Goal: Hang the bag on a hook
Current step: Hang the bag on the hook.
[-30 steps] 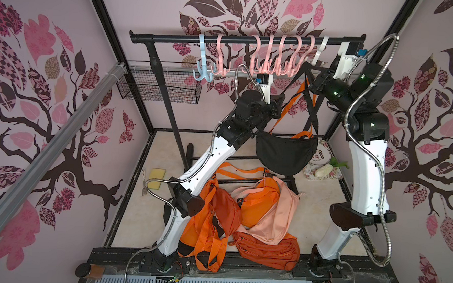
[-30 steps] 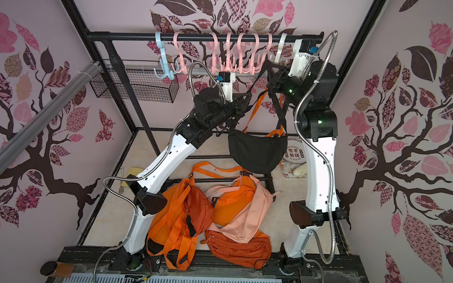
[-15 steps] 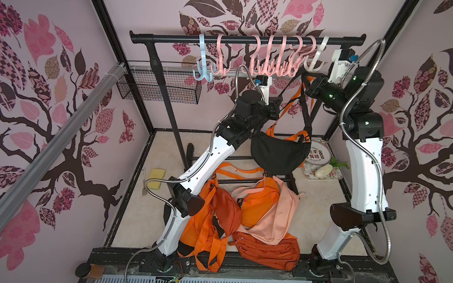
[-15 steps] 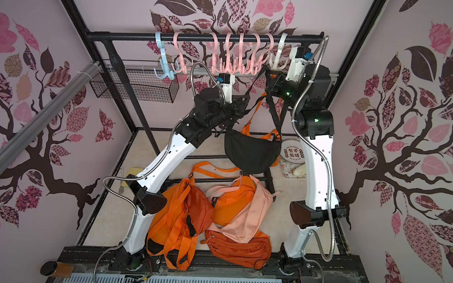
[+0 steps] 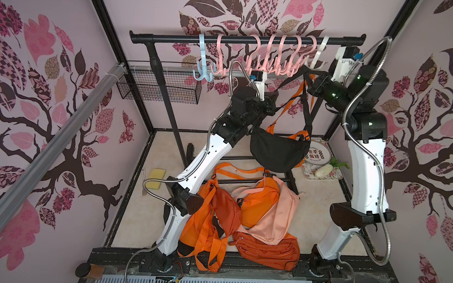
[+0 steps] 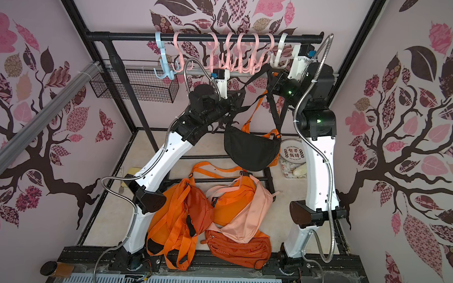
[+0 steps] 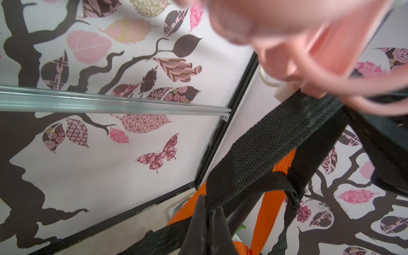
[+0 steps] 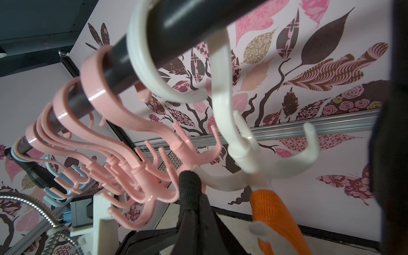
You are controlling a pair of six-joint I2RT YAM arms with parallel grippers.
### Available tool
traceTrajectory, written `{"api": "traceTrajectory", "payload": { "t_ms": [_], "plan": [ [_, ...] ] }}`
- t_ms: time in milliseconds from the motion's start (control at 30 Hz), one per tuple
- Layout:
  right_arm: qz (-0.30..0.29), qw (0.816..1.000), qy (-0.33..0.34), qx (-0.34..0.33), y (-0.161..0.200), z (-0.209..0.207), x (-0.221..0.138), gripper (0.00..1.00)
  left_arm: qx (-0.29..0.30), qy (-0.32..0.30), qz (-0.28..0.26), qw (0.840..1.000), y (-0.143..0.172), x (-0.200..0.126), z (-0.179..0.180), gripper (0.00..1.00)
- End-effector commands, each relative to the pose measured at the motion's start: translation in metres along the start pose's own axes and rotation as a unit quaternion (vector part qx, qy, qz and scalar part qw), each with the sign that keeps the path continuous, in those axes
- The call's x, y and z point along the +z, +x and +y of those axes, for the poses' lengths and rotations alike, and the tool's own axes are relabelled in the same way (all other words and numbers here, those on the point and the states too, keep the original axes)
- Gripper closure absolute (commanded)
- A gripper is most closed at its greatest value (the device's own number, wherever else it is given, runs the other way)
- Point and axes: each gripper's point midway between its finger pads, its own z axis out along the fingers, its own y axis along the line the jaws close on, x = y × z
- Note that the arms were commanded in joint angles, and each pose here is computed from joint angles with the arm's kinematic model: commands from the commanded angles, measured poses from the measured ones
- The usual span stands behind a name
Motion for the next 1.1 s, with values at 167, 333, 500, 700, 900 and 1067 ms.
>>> {"api": "traceTrajectory", "payload": {
  "t_ms": [167,333,500,700,900,1067],
  "plan": [
    [0.008,1.0,0.002,0.009,0.008,-0.012,0.016,1.0,-0.001,-0.01,-0.009,1.0,-0.009,-0.001,0.012,1.0],
    [0.025,1.0,-0.003,0.018,0.019,-0.015,0.02,1.0,-0.004,-0.013,0.007,1.0,0.004,0.003,0.016,1.0],
    [0.037,0.999,-0.011,0.021,0.027,-0.013,0.018,1.0,-0.009,-0.007,0.02,1.0,0.014,0.006,0.016,1.0],
    [0.049,0.998,-0.035,0.034,0.032,-0.006,0.019,0.96,0.0,-0.005,0.031,0.999,0.019,0.005,0.017,1.0],
    [0.04,0.998,-0.034,0.03,0.027,-0.003,0.014,0.73,0.005,-0.004,0.025,1.0,0.011,0.0,0.014,1.0],
    [0.04,0.997,-0.052,0.029,0.029,0.002,0.013,1.0,0.003,-0.003,0.022,1.0,0.01,0.001,0.013,0.98]
  ]
}}
